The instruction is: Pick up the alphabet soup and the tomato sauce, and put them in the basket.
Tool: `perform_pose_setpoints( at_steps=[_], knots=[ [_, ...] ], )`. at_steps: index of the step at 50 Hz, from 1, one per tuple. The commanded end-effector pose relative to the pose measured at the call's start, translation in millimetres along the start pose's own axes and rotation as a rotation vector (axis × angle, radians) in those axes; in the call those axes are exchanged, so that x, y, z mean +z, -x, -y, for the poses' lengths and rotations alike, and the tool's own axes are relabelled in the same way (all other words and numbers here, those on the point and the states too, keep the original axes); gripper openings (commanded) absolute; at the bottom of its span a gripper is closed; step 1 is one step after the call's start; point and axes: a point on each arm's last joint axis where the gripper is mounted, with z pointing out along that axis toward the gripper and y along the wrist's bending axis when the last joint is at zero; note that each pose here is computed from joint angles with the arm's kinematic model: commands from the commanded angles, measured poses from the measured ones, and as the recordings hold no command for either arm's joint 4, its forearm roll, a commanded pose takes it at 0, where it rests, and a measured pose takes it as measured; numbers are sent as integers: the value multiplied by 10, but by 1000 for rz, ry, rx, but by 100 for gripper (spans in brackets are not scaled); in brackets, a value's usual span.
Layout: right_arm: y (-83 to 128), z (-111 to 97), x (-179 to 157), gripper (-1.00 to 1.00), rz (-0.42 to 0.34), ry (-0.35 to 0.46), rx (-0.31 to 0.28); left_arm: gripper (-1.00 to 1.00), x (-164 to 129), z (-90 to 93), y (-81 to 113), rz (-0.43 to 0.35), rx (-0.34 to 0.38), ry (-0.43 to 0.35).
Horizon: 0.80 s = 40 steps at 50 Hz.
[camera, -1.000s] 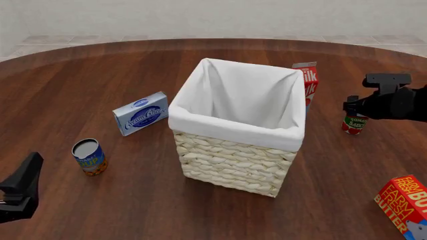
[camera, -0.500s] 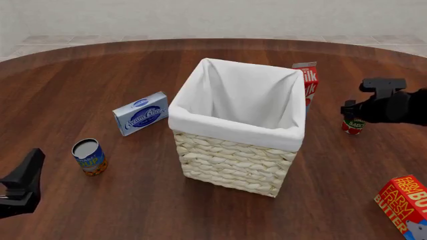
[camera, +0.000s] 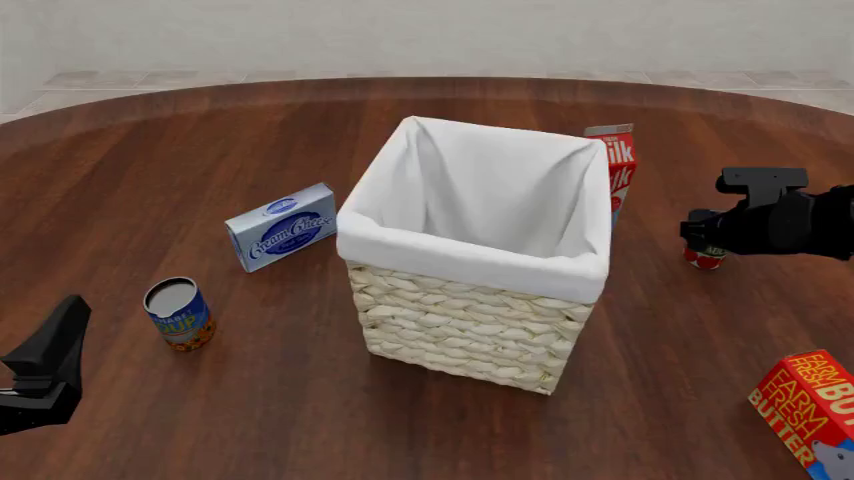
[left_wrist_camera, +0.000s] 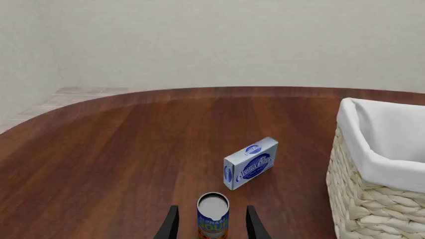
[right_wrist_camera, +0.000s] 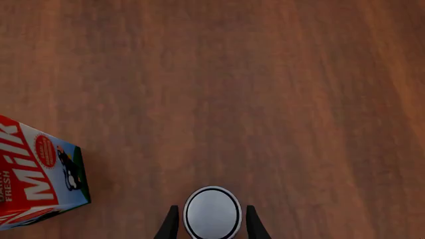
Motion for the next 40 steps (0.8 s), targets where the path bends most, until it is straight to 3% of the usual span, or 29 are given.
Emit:
perform_pose_setpoints(
  at_steps=[1,6,7,27,40],
  knots=[
    [-44,26,39,100,-12,-4,1,100,1,0,0,0,0,0],
    [-20,9,-2,100,1,-2,13,100,2,0,0,0,0,0],
    [-10,-16,-16,-100,4,2,11,100,1,0,0,0,0,0],
    [95,-24,-107,-100,39,2,9,100,1,0,0,0,0,1],
    [271,35,-322,-100,94,-11,15,100,2,0,0,-1,0,0]
  ],
)
